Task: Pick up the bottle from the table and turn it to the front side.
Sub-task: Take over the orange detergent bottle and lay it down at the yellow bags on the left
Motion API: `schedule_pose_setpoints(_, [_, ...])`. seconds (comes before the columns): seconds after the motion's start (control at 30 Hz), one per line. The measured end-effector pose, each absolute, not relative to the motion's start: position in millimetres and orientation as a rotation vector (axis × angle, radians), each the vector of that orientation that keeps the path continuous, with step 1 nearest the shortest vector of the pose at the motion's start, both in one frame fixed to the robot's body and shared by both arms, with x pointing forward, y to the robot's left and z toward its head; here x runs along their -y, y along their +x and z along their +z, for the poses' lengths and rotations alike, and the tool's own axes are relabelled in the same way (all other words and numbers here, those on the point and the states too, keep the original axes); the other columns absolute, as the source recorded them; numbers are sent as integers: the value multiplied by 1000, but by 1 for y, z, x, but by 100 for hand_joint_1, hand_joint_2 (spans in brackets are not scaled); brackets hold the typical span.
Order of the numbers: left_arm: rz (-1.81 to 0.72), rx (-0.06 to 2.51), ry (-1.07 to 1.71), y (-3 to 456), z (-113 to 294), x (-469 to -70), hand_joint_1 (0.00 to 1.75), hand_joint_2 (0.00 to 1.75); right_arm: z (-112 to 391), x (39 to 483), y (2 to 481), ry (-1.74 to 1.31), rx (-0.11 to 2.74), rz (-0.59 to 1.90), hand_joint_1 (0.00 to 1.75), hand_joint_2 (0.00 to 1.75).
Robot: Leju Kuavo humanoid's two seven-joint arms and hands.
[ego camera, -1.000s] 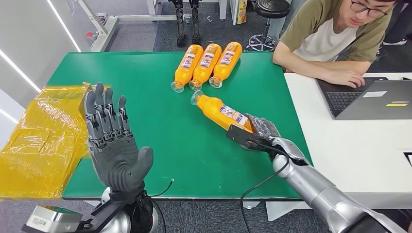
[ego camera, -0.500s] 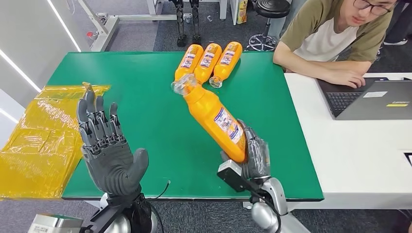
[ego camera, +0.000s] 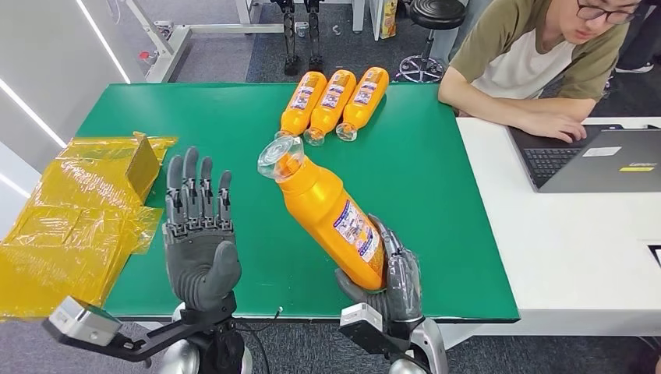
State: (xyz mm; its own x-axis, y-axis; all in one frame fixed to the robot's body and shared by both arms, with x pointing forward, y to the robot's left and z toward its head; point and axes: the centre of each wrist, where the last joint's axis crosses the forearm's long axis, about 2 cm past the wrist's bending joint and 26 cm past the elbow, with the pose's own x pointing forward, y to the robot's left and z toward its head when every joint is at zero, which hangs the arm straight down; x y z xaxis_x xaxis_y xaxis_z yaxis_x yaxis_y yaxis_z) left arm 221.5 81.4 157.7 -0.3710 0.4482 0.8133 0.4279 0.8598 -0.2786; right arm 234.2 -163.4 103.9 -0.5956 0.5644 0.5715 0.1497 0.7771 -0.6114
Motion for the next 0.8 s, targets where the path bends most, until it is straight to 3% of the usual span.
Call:
schedule_pose_setpoints(0.53, [-90, 1858, -708, 229, 132, -80, 0, 175, 103, 156, 227, -492, 2160, 724, 175, 175])
schedule_pose_setpoints(0.8, [-139, 1847, -756, 239, 132, -81, 0, 175, 101, 160, 231, -467, 2103, 870, 175, 175])
